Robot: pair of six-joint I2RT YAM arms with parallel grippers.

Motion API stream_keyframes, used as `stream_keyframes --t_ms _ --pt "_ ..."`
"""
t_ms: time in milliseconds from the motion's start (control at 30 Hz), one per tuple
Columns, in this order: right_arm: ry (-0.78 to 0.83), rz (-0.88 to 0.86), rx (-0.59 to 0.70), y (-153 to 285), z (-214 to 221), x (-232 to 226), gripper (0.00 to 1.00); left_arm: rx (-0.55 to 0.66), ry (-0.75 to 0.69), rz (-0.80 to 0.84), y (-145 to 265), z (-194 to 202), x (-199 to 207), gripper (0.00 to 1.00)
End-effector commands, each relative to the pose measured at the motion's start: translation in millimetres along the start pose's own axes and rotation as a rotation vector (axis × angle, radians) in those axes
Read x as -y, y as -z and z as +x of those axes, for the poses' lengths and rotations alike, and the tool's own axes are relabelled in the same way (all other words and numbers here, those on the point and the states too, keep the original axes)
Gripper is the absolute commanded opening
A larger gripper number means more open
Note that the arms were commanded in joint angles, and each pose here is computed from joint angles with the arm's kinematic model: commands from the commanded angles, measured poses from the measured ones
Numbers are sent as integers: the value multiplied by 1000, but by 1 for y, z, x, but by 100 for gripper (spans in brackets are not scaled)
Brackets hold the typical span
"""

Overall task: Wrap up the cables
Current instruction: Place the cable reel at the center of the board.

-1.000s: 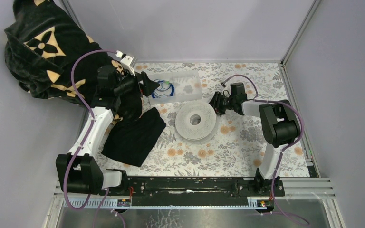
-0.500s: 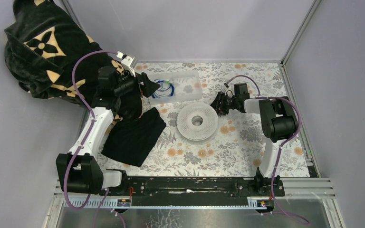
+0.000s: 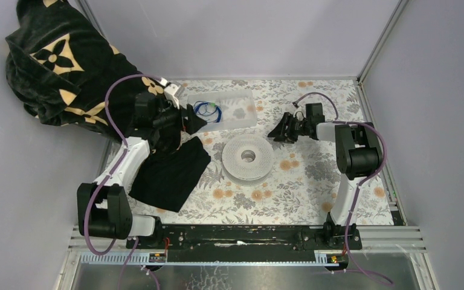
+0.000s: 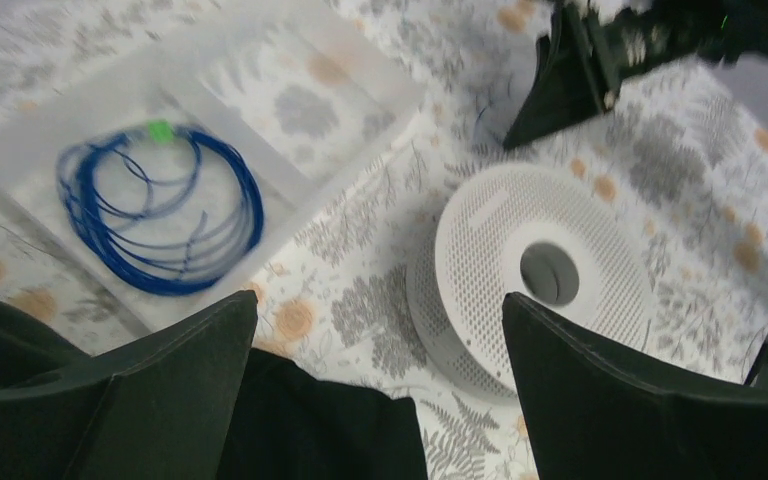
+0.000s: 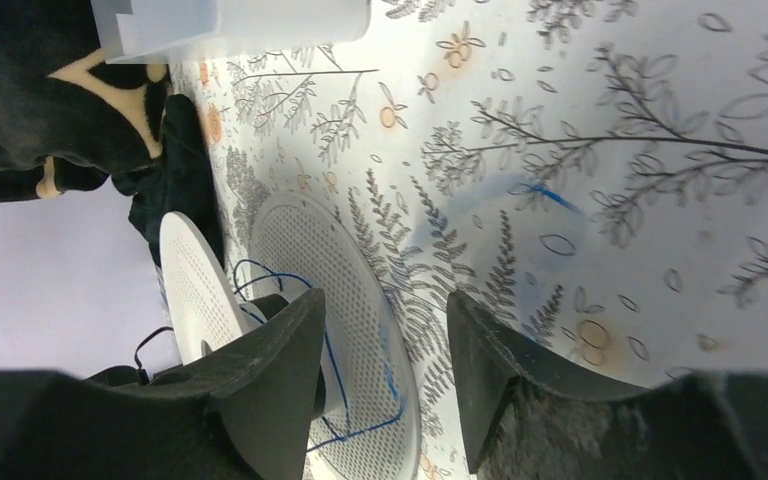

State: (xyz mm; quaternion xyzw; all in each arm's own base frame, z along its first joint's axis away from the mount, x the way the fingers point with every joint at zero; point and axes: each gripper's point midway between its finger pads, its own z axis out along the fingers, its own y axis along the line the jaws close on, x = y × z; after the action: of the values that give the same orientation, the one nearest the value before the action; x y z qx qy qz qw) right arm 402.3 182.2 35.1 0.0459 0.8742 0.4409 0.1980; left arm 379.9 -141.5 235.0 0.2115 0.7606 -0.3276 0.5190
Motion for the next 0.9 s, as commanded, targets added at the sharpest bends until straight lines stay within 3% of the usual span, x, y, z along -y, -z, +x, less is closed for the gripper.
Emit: stream_keyframes --t_ms 0,200,867 --pt "81 -5 70 21 -30 -13 56 -101 -92 80 -11 50 12 100" --pt "117 -2 91 34 -36 -20 56 -163 -83 142 -21 80 26 98" --pt "172 175 62 34 -23 1 48 -170 -83 154 -28 82 33 96"
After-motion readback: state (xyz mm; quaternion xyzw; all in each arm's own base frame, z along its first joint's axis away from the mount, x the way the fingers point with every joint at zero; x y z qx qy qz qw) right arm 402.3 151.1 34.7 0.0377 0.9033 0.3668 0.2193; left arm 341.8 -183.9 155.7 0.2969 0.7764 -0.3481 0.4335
